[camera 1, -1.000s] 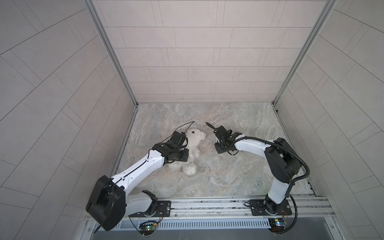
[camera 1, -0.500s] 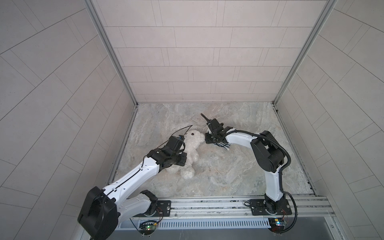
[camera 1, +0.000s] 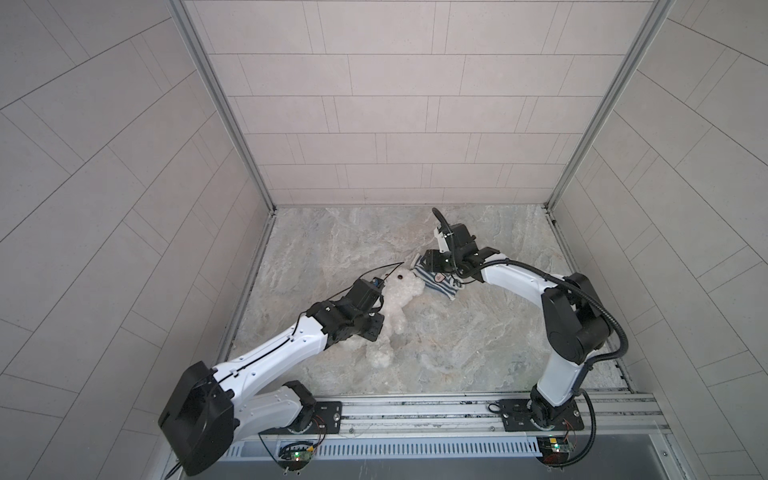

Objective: Dress the teddy bear

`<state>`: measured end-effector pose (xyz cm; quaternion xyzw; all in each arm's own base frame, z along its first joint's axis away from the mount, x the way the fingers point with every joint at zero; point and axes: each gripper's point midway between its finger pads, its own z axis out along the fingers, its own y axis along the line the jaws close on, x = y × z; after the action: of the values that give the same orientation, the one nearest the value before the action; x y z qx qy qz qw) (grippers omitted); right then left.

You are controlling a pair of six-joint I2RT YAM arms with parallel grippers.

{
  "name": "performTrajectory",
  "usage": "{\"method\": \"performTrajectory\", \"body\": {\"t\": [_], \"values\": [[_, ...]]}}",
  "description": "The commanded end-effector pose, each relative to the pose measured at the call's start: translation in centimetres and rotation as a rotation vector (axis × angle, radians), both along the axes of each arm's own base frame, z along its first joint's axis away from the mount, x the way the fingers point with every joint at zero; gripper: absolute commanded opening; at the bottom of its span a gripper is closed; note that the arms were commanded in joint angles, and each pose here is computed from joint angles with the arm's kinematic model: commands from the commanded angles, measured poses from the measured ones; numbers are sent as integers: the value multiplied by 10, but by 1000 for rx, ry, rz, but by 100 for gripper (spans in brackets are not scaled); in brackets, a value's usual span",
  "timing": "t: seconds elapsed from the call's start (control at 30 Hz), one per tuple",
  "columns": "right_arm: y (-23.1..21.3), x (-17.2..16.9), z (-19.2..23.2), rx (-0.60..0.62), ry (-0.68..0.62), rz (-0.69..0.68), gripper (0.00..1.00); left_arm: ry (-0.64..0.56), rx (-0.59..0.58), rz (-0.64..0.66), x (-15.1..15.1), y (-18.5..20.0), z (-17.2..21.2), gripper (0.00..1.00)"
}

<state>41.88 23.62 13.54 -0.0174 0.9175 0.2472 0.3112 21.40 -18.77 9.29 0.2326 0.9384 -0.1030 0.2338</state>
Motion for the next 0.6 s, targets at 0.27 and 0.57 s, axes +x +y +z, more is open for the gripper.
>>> {"method": "performTrajectory", "body": {"t": [0.27,0.57], "values": [[-35,-40,31,60,-36,28,59,-133,179,-232,-16,-38,-9,1],[-24,-72,8,195,67,104,63,-30,146,-276,-34,-52,-19,81]]}}
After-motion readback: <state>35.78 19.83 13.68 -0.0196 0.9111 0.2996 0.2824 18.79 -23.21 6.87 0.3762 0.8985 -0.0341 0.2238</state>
